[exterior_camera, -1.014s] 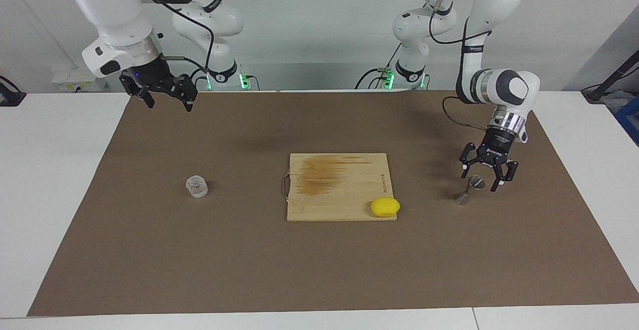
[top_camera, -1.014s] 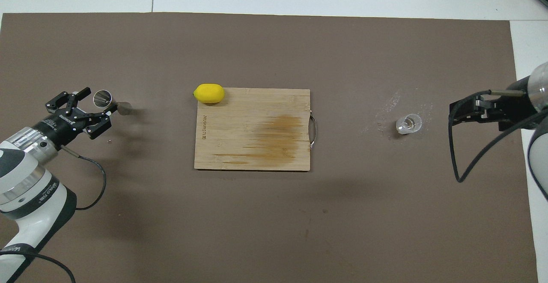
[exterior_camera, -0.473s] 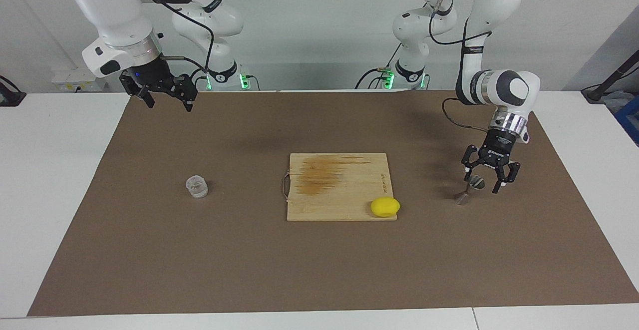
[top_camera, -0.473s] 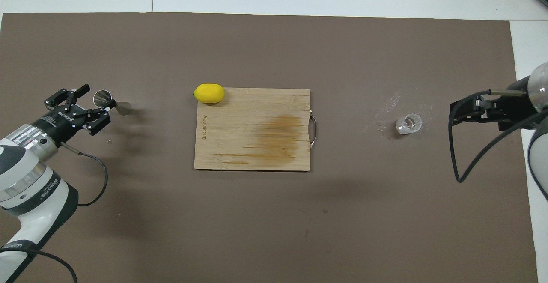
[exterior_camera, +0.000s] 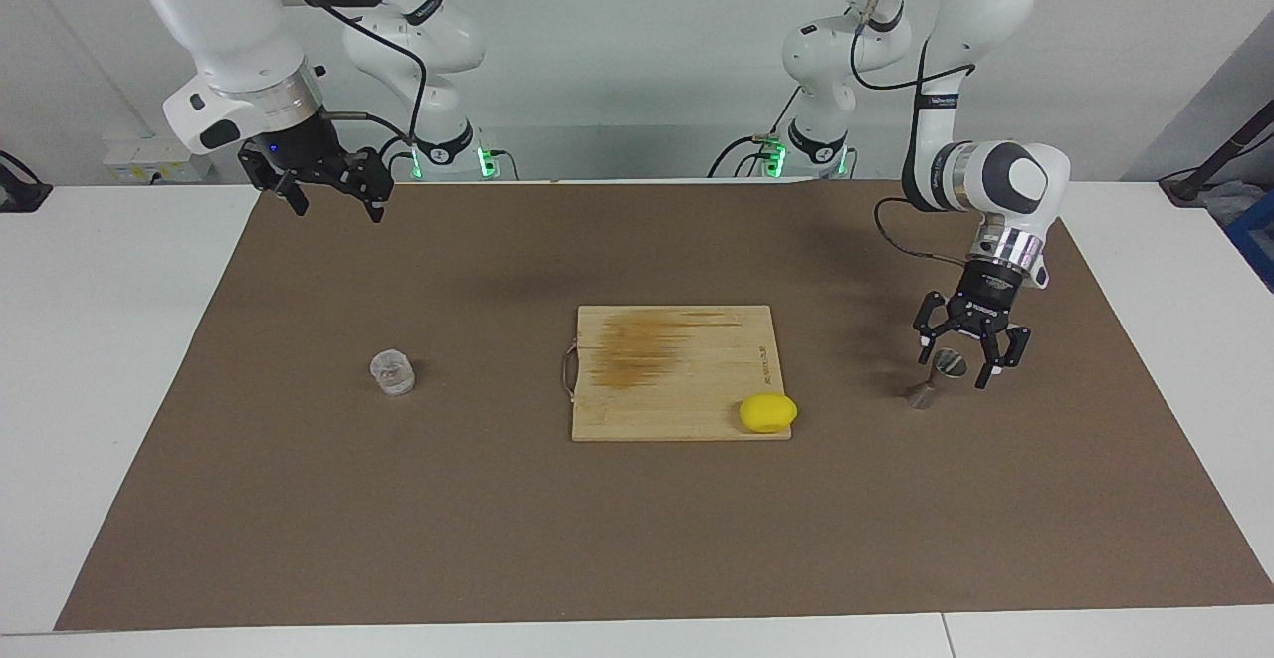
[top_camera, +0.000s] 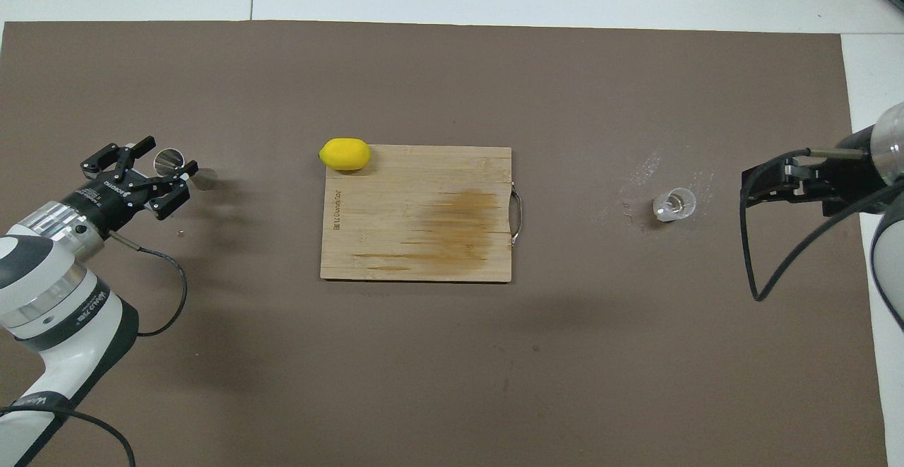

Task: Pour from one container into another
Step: 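Grasp the metal cup with the left gripper while the right gripper approaches the glass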

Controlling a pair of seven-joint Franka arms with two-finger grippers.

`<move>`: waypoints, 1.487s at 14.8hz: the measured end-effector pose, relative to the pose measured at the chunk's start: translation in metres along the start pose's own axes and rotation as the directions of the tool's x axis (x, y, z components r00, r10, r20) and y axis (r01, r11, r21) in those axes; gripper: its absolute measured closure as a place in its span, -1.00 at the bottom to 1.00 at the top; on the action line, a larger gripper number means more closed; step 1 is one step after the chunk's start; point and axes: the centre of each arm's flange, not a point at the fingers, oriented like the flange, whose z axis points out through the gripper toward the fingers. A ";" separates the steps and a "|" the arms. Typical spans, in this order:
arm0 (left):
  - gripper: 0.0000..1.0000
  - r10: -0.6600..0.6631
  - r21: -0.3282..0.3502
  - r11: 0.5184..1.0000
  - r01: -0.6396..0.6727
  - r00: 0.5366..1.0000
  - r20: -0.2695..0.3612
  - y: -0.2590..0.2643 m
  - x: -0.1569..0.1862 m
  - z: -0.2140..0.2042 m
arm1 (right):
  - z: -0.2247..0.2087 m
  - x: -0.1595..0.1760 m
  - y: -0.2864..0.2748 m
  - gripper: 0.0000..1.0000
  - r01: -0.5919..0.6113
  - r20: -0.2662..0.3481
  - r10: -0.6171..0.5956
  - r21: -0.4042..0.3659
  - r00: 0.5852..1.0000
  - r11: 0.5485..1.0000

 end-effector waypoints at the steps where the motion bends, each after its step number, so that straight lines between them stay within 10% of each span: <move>1: -0.72 -0.001 -0.001 1.000 0.001 1.000 -0.001 0.000 0.001 0.000 | 0.000 0.000 0.000 -1.00 0.000 0.000 0.000 0.000 1.000 1.000; 22: -0.43 -0.008 -0.005 1.000 0.008 1.000 -0.007 0.002 0.005 -0.001 | 0.000 0.000 0.003 -1.00 -0.005 0.001 0.005 0.001 1.000 1.000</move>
